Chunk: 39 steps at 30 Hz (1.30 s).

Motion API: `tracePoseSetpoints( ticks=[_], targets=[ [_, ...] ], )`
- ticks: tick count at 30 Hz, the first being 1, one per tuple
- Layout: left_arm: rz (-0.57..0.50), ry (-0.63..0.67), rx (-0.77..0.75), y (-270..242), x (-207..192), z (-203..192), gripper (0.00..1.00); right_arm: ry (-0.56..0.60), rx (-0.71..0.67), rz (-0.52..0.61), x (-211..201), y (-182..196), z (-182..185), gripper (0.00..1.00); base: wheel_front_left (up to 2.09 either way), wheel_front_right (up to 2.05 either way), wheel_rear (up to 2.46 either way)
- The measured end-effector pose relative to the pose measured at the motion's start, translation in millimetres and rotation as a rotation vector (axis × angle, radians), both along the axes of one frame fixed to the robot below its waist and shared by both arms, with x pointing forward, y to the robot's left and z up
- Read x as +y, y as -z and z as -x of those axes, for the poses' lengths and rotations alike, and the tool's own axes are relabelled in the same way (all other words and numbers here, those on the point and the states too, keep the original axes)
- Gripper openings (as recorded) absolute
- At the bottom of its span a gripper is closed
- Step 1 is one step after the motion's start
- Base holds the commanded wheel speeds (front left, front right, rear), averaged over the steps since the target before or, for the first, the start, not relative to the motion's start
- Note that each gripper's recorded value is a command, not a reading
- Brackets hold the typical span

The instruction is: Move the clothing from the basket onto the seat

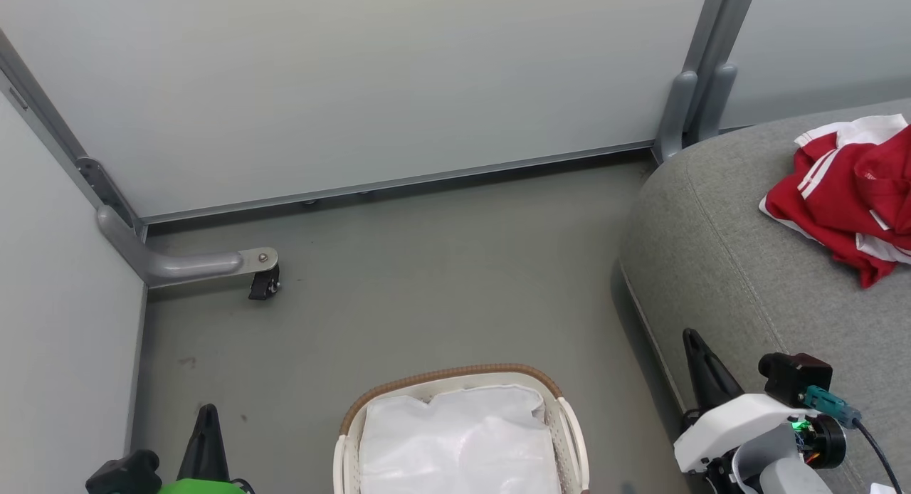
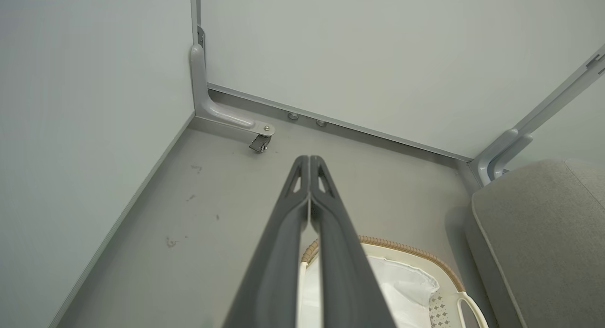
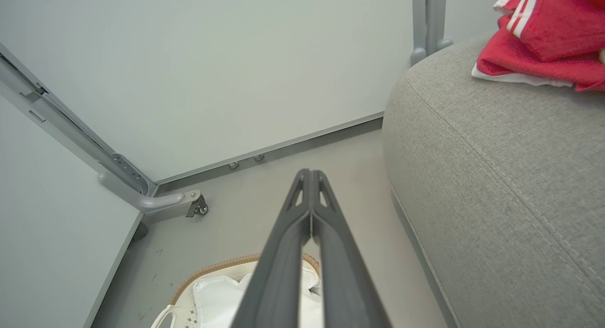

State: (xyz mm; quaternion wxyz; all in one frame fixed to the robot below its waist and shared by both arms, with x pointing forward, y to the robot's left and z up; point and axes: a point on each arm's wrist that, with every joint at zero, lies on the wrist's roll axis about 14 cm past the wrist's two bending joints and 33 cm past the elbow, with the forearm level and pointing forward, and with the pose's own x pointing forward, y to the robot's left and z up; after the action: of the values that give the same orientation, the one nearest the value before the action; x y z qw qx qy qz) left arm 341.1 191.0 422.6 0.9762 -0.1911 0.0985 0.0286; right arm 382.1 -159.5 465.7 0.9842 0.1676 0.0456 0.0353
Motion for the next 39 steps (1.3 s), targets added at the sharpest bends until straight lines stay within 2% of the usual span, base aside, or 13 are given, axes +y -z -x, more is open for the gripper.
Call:
tracePoseSetpoints(
  ticks=[20, 39],
  targets=[
    [0.300, -0.091, -0.023, -13.9, 5.9, -12.0, 0.00, 0.089, 0.030, -0.321, -15.3, -5.6, -2.5, 0.00, 0.00, 0.00, 0.00],
    [0.537, -0.133, -0.054, -27.9, 8.4, -22.7, 0.00, 0.130, 0.037, -0.569, -23.9, -11.9, -4.5, 0.00, 0.00, 0.00, 0.00]
  ],
)
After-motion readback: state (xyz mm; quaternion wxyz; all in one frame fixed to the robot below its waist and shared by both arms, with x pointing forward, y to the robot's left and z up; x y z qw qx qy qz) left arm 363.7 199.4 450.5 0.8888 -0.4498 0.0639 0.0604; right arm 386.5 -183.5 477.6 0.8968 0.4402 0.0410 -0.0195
